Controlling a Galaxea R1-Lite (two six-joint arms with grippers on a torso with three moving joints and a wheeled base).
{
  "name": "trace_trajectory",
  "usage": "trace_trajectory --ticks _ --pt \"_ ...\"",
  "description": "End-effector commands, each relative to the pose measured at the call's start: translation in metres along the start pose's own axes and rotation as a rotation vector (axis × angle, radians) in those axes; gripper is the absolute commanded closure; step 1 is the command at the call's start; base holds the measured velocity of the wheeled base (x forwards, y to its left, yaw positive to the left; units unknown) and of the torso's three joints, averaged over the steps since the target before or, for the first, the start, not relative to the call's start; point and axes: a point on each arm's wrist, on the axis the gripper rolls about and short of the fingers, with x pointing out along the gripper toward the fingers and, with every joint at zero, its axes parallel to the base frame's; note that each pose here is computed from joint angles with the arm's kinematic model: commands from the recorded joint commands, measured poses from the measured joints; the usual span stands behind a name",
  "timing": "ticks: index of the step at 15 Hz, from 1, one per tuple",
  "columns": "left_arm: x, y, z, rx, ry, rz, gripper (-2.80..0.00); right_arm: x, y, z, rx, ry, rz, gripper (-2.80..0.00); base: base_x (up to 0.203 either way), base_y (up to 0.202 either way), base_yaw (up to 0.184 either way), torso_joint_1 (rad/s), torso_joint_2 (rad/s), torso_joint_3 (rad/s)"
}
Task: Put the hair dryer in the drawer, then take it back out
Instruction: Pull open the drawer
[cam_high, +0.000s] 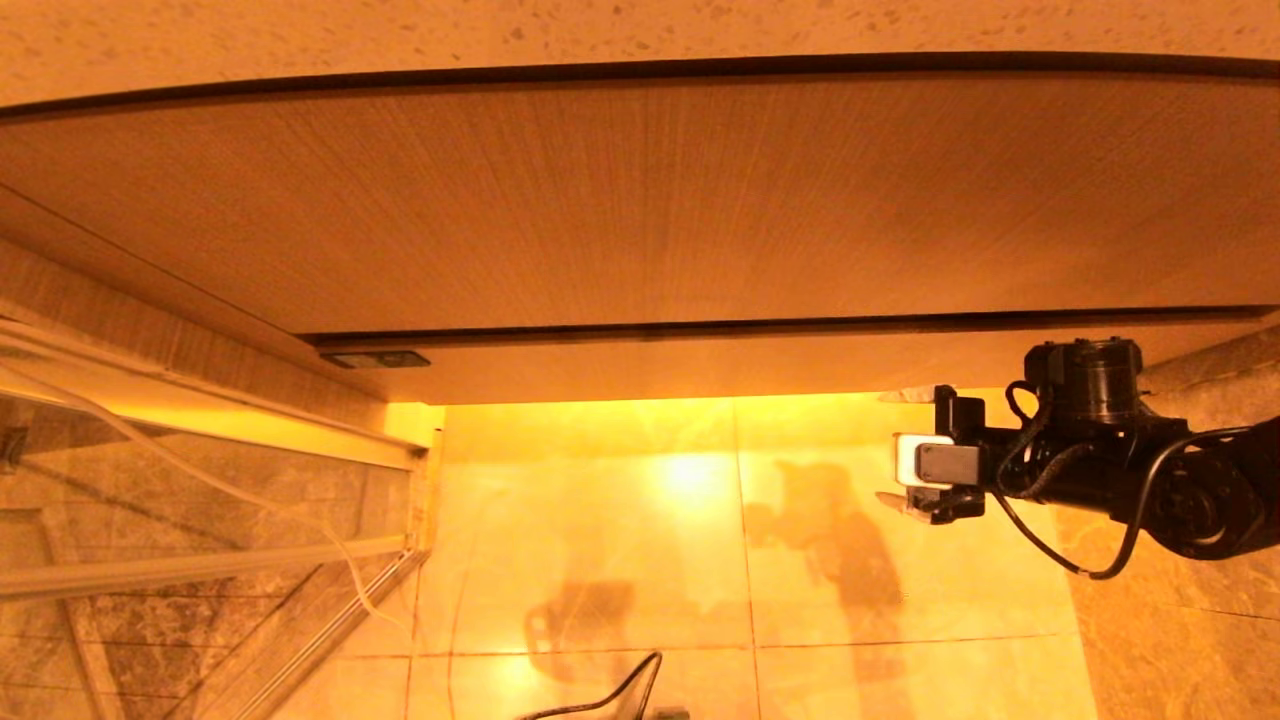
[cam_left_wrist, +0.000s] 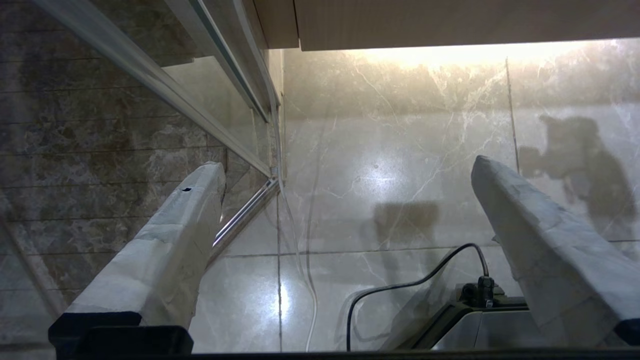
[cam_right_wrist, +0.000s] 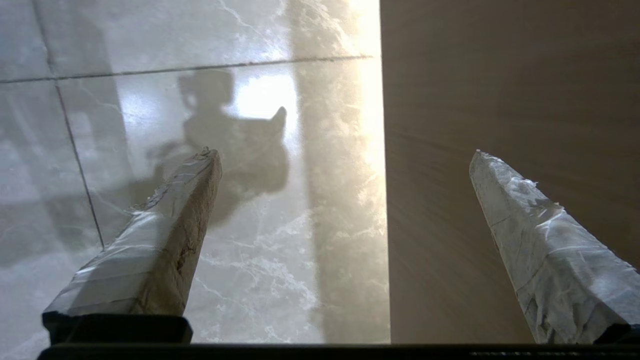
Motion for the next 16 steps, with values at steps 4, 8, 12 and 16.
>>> trace_trajectory --ticks 4,8,12,16 --pt "0.000 0.000 0.000 0.000 0.000 0.000 -2.80 -0.018 -0.021 0.009 -0.026 -0.015 -0.079 -2.80 0.000 0.000 0.000 0.000 0.00 0.000" --pt "0.000 0.000 0.000 0.000 0.000 0.000 -2.80 -0.031 -0.033 0.015 -0.024 -0.029 -0.139 -2.80 0.000 0.000 0.000 0.000 0.00 0.000" --pt "0.000 0.000 0.000 0.000 0.000 0.000 -2.80 -0.039 -0.039 0.020 -0.020 -0.037 -0.168 -2.80 0.000 0.000 0.000 0.000 0.00 0.000" --pt "0.000 0.000 0.000 0.000 0.000 0.000 -2.80 -0.034 -0.042 0.021 -0.016 -0.050 -0.182 -2.80 0.000 0.000 0.000 0.000 0.00 0.000"
